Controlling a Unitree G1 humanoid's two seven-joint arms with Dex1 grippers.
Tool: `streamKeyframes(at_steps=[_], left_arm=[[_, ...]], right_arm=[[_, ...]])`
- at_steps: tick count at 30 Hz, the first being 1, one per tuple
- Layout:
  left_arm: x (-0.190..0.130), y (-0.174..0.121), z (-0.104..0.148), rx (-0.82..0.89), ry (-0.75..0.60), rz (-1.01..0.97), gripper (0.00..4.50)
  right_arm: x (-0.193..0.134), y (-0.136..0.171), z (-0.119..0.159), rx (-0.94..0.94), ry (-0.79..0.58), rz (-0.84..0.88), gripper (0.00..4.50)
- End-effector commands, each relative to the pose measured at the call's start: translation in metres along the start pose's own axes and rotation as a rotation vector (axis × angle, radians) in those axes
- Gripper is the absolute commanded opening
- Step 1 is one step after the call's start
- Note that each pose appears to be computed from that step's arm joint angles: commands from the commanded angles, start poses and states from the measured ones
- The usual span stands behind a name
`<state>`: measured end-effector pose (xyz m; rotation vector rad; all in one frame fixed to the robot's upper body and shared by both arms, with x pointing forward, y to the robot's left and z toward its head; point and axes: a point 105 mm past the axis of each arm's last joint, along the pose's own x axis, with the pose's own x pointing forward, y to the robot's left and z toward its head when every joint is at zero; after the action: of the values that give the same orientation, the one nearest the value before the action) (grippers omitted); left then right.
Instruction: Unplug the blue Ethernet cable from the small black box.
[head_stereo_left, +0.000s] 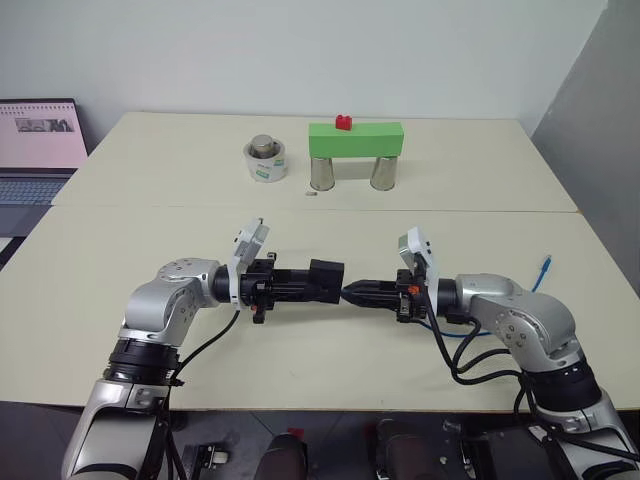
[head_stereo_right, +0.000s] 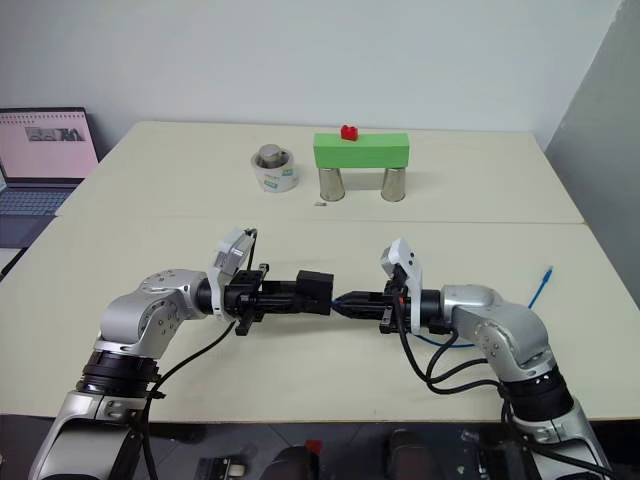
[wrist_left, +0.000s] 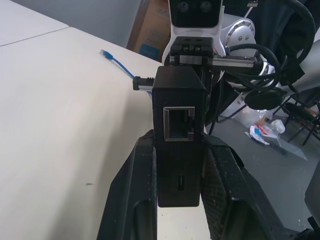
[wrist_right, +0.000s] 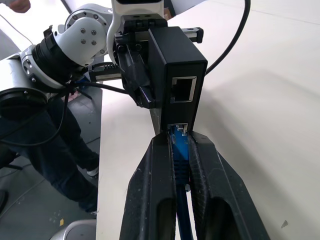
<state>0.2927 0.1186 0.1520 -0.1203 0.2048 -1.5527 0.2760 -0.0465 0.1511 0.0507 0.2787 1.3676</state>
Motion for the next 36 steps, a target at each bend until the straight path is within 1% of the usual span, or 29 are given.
streamKeyframes(at_steps=[1,3,5,9,11,14,15,18,20,21,22,23,24,25,26,27,29,30,32,34,36], left_arm=[[-0.007,0.0,0.006,0.099,0.055,0.01,0.79],[-0.012,0.004,0.004,0.147,0.104,0.032,0.79],[-0.017,0.008,0.005,0.176,0.118,0.058,0.79],[-0.024,0.016,0.004,0.186,0.124,0.111,0.79],[-0.025,0.018,0.004,0.182,0.112,0.128,0.79],[-0.024,0.021,0.005,0.178,0.088,0.157,0.79],[-0.023,0.021,0.005,0.176,0.081,0.168,0.79],[-0.021,0.02,0.002,0.141,0.076,0.173,0.79],[-0.02,0.02,0.002,0.13,0.069,0.18,0.79],[-0.02,0.021,0.002,0.13,0.063,0.189,0.79],[-0.02,0.022,0.003,0.133,0.06,0.196,0.79],[-0.02,0.023,0.004,0.136,0.054,0.208,0.79],[-0.021,0.024,0.005,0.141,0.047,0.223,0.79],[-0.021,0.026,0.006,0.144,0.042,0.235,0.79],[-0.022,0.03,0.005,0.148,0.055,0.271,0.79],[-0.023,0.033,0.005,0.128,0.052,0.297,0.79],[-0.025,0.039,0.001,0.111,0.083,0.344,0.79],[-0.027,0.049,0.006,0.148,0.047,0.417,0.79],[-0.031,0.063,0.014,0.224,-0.003,0.532,0.79],[-0.039,0.08,0.019,0.338,-0.014,0.694,0.79],[-0.055,0.099,0.026,0.448,-0.059,0.915,0.79]], right_arm=[[-0.011,-0.007,-0.002,-0.03,0.057,-0.026,0.09],[-0.016,-0.011,-0.003,-0.031,0.071,-0.043,0.07],[-0.021,-0.014,-0.002,-0.035,0.075,-0.061,0.04],[-0.031,-0.02,-0.004,-0.045,0.084,-0.108,0.02],[-0.035,-0.028,-0.003,-0.064,0.073,-0.158,0.02],[-0.045,-0.072,0.002,-0.175,0.049,-0.421,0.02],[-0.052,-0.091,0.0,-0.237,0.074,-0.538,0.02],[-0.07,-0.129,-0.005,-0.362,0.131,-0.765,0.02],[-0.078,-0.141,-0.007,-0.404,0.147,-0.842,0.73],[-0.079,-0.143,-0.007,-0.4,0.139,-0.856,0.79],[-0.08,-0.144,-0.007,-0.401,0.135,-0.855,1.15],[-0.079,-0.143,-0.007,-0.405,0.131,-0.846,1.33],[-0.079,-0.142,-0.006,-0.399,0.122,-0.837,1.69],[-0.078,-0.14,-0.005,-0.395,0.115,-0.826,1.79],[-0.077,-0.135,-0.002,-0.394,0.1,-0.798,2.1],[-0.075,-0.128,0.002,-0.392,0.082,-0.762,2.2],[-0.07,-0.113,0.009,-0.402,0.058,-0.677,2.76],[-0.061,-0.093,0.015,-0.413,0.036,-0.569,2.96],[-0.05,-0.065,0.02,-0.423,0.017,-0.43,3.41],[-0.042,-0.05,0.023,-0.441,0.016,-0.376,3.41],[-0.032,-0.041,0.027,-0.475,0.014,-0.364,3.41]])
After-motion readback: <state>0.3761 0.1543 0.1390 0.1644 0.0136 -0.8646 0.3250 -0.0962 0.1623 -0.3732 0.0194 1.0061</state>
